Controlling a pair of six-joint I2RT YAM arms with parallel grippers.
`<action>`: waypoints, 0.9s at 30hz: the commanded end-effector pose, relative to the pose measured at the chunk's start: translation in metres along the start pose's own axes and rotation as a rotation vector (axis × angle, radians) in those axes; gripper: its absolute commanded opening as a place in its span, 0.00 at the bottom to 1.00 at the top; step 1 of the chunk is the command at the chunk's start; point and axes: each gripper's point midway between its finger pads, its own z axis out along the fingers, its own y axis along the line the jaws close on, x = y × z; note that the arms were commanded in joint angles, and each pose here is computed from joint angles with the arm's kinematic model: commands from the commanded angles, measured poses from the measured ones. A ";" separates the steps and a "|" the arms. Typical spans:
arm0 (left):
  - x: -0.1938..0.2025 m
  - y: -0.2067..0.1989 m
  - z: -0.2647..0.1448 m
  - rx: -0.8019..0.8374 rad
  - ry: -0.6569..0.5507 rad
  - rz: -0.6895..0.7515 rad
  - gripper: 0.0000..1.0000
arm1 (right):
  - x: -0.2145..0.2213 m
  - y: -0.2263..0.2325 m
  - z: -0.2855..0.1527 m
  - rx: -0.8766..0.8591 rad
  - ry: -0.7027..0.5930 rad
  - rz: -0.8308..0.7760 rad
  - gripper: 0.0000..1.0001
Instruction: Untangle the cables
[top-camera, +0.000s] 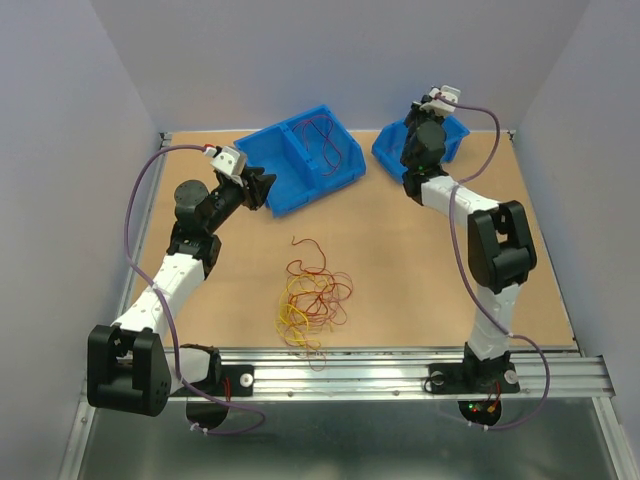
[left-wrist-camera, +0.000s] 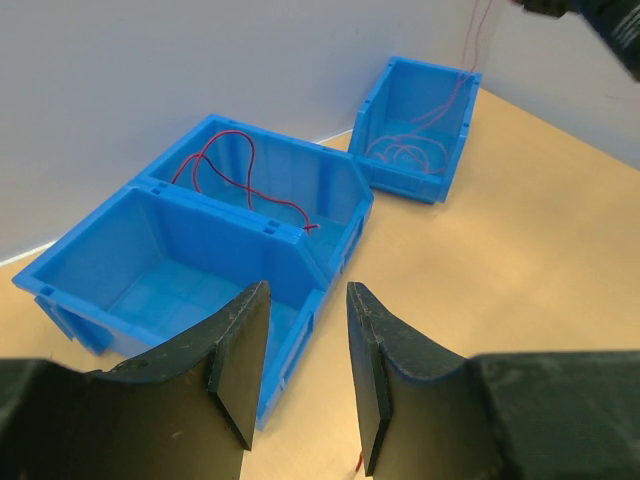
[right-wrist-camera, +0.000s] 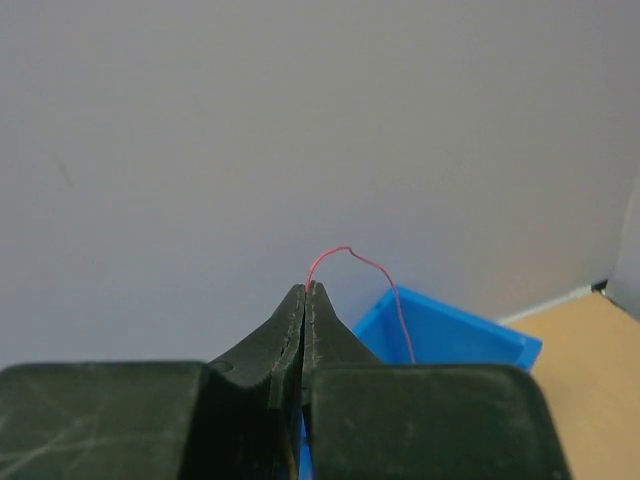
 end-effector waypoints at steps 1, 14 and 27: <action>-0.041 -0.005 -0.001 0.020 -0.100 0.064 0.47 | 0.015 -0.007 0.015 0.089 0.044 0.006 0.01; -0.041 -0.007 -0.003 0.025 -0.102 0.066 0.48 | 0.138 -0.019 0.034 0.194 0.461 0.073 0.01; -0.041 -0.009 -0.002 0.040 -0.098 0.063 0.48 | 0.238 -0.047 0.016 0.219 0.772 0.108 0.00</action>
